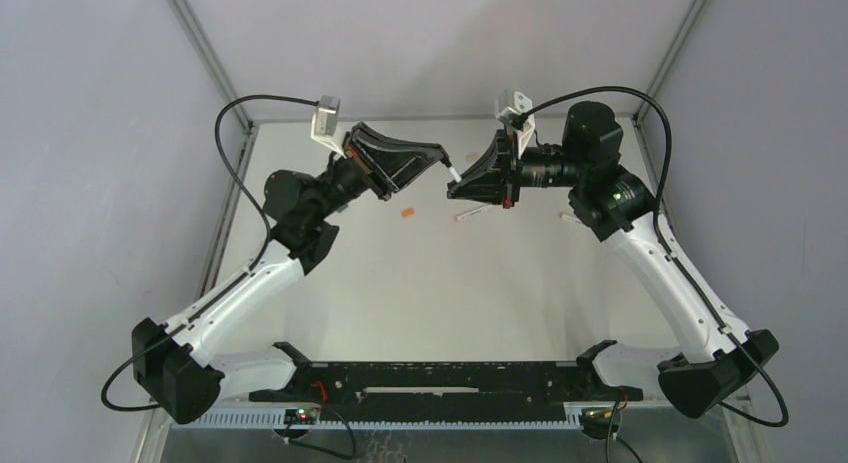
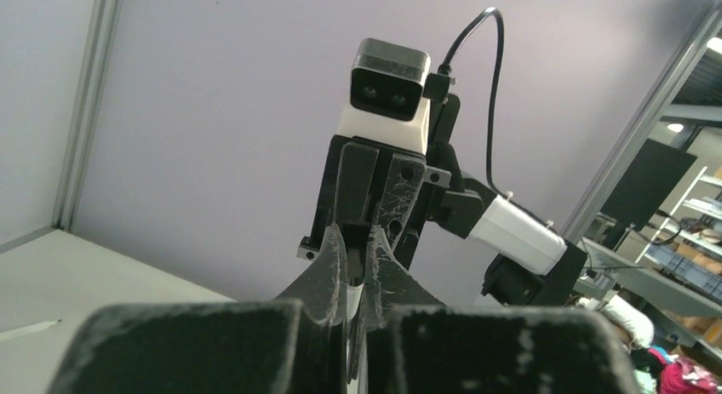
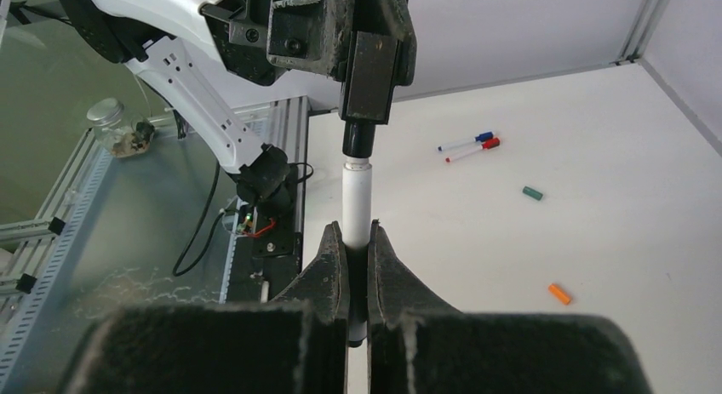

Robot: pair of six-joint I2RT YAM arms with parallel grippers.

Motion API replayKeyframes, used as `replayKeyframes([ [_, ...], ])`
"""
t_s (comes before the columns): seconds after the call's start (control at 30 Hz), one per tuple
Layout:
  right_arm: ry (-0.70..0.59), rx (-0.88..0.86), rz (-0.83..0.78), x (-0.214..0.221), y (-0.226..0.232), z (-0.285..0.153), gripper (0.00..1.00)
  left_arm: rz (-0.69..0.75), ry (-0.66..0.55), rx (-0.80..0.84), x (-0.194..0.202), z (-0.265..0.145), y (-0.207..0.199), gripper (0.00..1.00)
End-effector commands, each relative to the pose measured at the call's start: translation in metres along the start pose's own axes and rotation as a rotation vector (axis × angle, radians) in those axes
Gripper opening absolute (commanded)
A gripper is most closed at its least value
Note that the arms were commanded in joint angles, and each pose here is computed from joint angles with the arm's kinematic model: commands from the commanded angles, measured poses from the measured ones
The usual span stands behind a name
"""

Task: Insert the pens into the pen caps
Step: Insert the pen cap onto the pen.

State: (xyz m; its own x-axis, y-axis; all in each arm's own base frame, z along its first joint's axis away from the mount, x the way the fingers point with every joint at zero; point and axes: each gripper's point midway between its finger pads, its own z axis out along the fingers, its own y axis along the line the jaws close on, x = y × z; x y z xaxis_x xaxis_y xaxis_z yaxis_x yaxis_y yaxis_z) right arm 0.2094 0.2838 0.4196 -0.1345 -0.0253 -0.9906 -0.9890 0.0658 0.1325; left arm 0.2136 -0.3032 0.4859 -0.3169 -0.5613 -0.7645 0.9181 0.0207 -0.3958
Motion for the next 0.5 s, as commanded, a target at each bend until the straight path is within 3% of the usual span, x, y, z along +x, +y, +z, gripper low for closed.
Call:
replayKeyframes([
  [0.0,-0.041,0.008,-0.081,-0.024,0.001,-0.001,0.00,0.016,0.129,0.001,0.029,-0.008,0.005,0.00],
  [0.2,-0.056,0.012,-0.098,-0.031,-0.002,0.001,0.00,0.029,0.309,-0.106,0.070,-0.025,0.029,0.00],
  [0.47,-0.114,0.021,-0.207,-0.059,-0.012,0.003,0.00,-0.143,0.467,-0.114,0.131,-0.048,0.038,0.00],
])
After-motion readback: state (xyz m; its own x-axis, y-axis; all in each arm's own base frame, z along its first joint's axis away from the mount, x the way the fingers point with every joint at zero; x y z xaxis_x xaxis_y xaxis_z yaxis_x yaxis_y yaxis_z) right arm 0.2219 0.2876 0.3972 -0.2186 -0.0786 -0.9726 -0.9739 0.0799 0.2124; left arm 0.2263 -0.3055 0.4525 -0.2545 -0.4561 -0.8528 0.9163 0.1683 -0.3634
